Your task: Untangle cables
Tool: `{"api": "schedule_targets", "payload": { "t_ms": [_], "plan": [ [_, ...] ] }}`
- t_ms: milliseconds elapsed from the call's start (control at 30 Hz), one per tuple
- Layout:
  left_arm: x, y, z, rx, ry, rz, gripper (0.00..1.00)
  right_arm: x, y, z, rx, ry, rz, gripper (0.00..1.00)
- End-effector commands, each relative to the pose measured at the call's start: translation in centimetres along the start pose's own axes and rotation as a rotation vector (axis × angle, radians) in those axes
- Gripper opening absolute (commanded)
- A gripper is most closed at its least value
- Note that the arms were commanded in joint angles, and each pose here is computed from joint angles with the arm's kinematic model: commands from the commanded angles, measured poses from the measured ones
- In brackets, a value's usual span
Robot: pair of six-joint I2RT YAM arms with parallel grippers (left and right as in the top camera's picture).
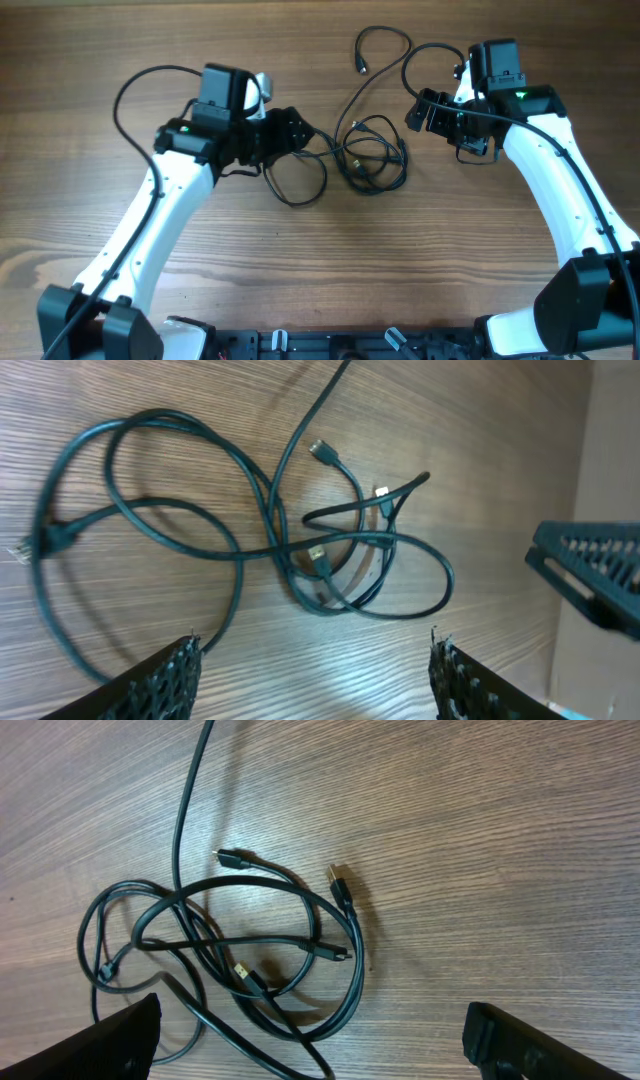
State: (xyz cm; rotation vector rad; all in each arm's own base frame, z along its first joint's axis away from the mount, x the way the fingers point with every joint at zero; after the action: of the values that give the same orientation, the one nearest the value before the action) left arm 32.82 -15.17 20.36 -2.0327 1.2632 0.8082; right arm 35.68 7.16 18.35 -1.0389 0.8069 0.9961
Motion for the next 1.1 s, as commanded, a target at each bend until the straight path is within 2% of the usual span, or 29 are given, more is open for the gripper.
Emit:
{"api": "schedule_targets", "payload": {
  "t_ms": [0, 133, 433, 767, 1067],
  "plan": [
    [1.8, -0.4, 0.6, -0.198, -0.092, -0.063, 0.75, -0.7, -0.2, -0.2, -0.006, 0.018, -0.026, 1.0],
    [3.5, -0.4, 1.7, -0.316, -0.165, -0.081, 0.71, -0.7, -0.2, -0.2, -0.022, 0.019, -0.026, 1.0],
    [7.6, -0.7, 3.9, -0.447, -0.228, -0.056, 0.54, -0.7, -0.2, -0.2, -0.024, 0.019, -0.024, 1.0],
    [10.4, 0.9, 5.1, -0.441, -0.297, 0.008, 0.52, -0.7, -0.3, -0.2, -0.026, 0.018, -0.028, 1.0],
    [10.8, 1.6, 4.5, -0.402, -0.314, -0.008, 0.52, -0.7, -0.1, -0.2, -0.027, 0.021, -0.02, 1.0]
  ]
}}
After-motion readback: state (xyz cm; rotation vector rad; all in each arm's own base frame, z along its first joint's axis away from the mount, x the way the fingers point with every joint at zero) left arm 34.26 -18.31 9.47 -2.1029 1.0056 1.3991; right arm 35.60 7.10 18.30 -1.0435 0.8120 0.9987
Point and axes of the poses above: each gripper's point midway between its finger pads, its own x axis out along the fingers, its own z axis along the line the jaws close on, y = z × x, the point moved 5 cm from there along -x, back along the fingers, and after that the axes turned 8 degrees about -x, right-handed, at the moved point
